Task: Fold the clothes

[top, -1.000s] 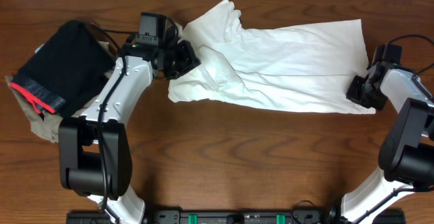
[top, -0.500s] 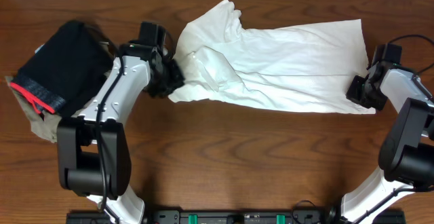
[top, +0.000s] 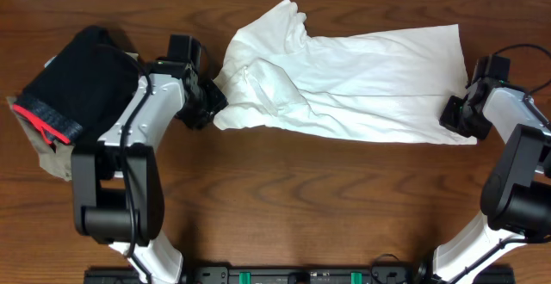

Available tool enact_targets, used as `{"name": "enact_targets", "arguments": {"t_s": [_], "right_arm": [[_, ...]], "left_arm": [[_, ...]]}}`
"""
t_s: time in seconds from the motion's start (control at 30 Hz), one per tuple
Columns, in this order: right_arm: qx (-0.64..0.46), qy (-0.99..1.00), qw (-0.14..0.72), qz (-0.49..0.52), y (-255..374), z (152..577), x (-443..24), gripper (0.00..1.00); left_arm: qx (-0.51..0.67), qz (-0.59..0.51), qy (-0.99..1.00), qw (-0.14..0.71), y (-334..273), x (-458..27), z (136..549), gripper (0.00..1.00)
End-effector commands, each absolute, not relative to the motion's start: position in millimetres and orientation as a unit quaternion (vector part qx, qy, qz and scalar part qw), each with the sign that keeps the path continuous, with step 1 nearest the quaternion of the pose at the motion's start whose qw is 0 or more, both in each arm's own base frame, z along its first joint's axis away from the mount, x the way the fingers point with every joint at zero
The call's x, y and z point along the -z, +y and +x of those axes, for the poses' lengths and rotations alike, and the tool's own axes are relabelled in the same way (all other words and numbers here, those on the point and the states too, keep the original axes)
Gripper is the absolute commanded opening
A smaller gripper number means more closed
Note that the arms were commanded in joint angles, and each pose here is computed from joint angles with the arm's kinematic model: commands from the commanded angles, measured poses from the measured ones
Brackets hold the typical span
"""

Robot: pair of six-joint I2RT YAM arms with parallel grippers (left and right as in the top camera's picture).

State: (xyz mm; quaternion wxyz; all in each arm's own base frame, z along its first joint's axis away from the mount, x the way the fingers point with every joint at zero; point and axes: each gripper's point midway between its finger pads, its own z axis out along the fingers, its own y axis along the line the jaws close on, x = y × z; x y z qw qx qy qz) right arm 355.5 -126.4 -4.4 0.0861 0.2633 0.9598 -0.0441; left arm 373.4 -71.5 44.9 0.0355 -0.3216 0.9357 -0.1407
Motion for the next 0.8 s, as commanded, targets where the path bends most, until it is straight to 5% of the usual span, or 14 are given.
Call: {"name": "enact_targets", "arguments": {"t_s": [0.0,0.5,0.63,0.7,0.77], "right_arm": [[0.042,0.964,0.029,0.26,-117.6,331.7,34.3,0.08],[0.042,0.964,0.027,0.26,-117.3,330.8,34.3,0.08],[0.042,0.964,0.026,0.26,-117.2,330.4,34.3,0.08],[0.042,0.964,0.026,0.26,-117.2,330.3,34.4,0.07],[0.042,0.964,0.026,0.26,-117.2,330.3,34.4,0.07]], "left_arm": [[0.158,-0.337,0.928,0.0,-74.0,-29.2,366.8,0.46],[0.177,-0.343,0.922,-0.029,-79.0,-10.2,367.1,0.45],[0.179,-0.331,0.926,-0.022,-79.1,-9.5,369.7,0.25],[0.181,-0.322,0.929,-0.017,-79.0,-9.7,371.6,0.07],[0.182,-0.319,0.93,-0.015,-77.4,-9.9,372.4,0.06]]}}
